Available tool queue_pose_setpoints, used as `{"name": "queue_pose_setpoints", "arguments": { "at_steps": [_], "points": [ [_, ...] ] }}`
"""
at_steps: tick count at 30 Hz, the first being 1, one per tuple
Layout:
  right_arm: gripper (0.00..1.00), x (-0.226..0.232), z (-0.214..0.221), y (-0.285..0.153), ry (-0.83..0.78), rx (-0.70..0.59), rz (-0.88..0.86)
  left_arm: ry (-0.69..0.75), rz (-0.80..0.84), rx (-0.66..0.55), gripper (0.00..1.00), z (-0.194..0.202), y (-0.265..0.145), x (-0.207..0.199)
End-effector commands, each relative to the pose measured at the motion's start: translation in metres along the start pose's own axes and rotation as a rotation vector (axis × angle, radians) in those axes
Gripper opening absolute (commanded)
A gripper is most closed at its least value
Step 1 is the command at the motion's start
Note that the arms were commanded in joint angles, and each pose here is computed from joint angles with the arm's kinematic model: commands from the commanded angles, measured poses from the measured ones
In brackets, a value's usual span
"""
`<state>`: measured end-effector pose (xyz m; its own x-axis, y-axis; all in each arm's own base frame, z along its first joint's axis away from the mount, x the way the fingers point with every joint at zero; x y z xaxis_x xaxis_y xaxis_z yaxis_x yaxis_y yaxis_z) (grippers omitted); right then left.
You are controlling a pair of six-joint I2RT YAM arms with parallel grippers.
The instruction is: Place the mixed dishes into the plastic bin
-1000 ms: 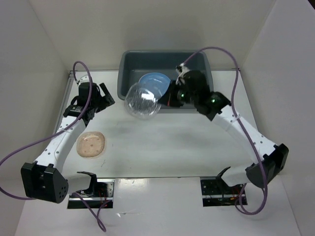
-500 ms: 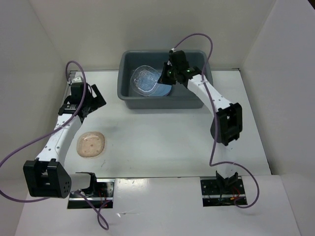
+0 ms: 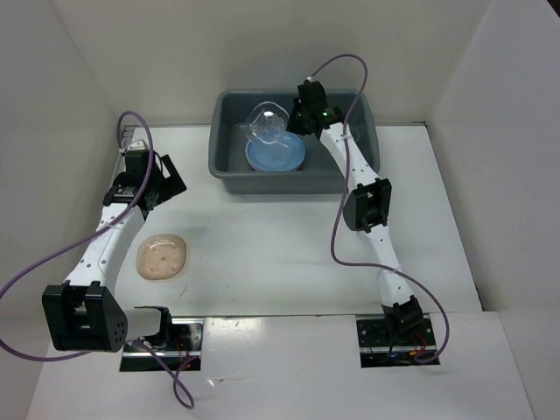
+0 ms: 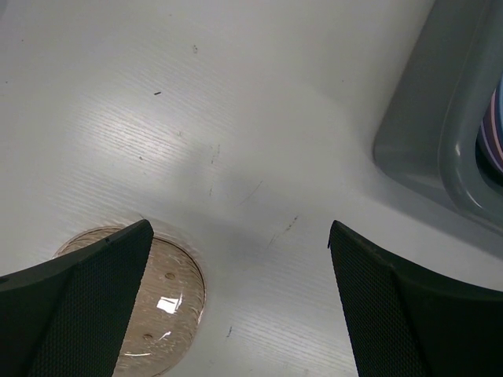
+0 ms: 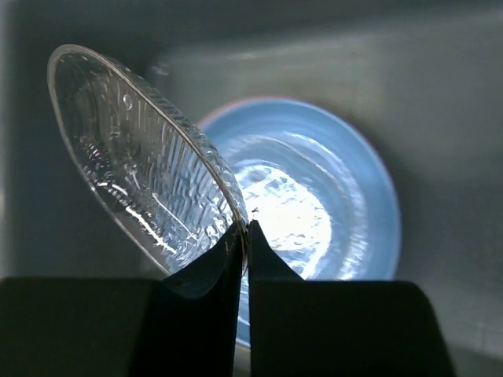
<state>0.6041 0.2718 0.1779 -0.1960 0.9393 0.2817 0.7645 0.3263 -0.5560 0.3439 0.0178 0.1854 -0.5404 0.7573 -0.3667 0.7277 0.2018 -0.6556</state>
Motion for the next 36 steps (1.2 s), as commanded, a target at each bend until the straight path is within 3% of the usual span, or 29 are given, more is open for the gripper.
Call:
{"name": "queue_pose_setpoints", "arguments": {
  "at_steps": [1, 2, 3, 6, 14, 15, 17, 18, 19, 21, 25, 28, 33, 36],
  "points": [
    [0.10, -0.024, 0.010, 0.000, 0.031, 0.055, 0.053, 0.036, -0.012, -0.010, 1.00, -0.002, 0.002, 0.004],
    [0.29, -0.024, 0.010, 0.000, 0.031, 0.055, 0.053, 0.038, -0.017, -0.003, 1.00, -0.001, 0.004, 0.005],
    [0.41, -0.025, 0.010, 0.000, 0.019, 0.056, 0.053, 0.038, -0.017, -0.003, 1.00, -0.001, 0.004, 0.005],
    [0.52, -0.026, 0.010, -0.006, -0.005, 0.069, 0.056, 0.040, -0.023, 0.004, 1.00, 0.001, 0.006, 0.006],
    [0.60, -0.007, -0.038, -0.088, -0.142, -0.020, 0.137, 0.035, -0.132, 0.020, 1.00, 0.005, 0.026, 0.030],
    [0.61, 0.004, -0.055, -0.118, -0.162, -0.058, 0.119, 0.028, -0.147, 0.024, 1.00, 0.006, 0.027, 0.037],
    [0.62, -0.006, -0.045, -0.130, -0.176, -0.027, 0.163, 0.031, -0.155, 0.035, 1.00, 0.009, 0.031, 0.038],
    [0.64, -0.004, -0.063, -0.166, -0.175, -0.091, 0.196, 0.031, -0.155, 0.035, 1.00, 0.009, 0.031, 0.038],
    [0.64, -0.018, -0.039, -0.164, -0.196, -0.026, 0.236, 0.029, -0.179, 0.041, 1.00, 0.010, 0.032, 0.044],
    [0.67, -0.024, -0.037, -0.183, -0.207, -0.047, 0.260, 0.032, -0.197, 0.041, 1.00, 0.012, 0.033, 0.049],
    [0.68, -0.032, 0.005, -0.230, -0.227, 0.007, 0.269, 0.034, -0.263, 0.103, 1.00, 0.029, 0.044, 0.064],
    [0.69, -0.031, 0.038, -0.241, -0.250, 0.054, 0.247, 0.039, -0.305, 0.158, 1.00, 0.041, 0.059, 0.070],
    [0.69, -0.025, 0.057, -0.286, -0.232, 0.015, 0.182, 0.001, -0.340, 0.272, 1.00, 0.070, 0.071, 0.076],
    [0.70, -0.032, 0.066, -0.299, -0.232, 0.010, 0.192, -0.042, -0.353, 0.315, 0.90, 0.085, 0.071, 0.080]
  ]
}}
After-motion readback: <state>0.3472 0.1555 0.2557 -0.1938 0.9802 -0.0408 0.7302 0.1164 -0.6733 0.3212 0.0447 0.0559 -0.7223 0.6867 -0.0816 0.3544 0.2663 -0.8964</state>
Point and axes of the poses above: each gripper's point midway between its finger pads, its own y axis out along the fingers, its own x axis along the line the jaws close on, z = x × y, the point moved 1 cm from there along -y, back along the fingers, and after that the axes turned 12 degrees about -y, right-handed, at the moved point
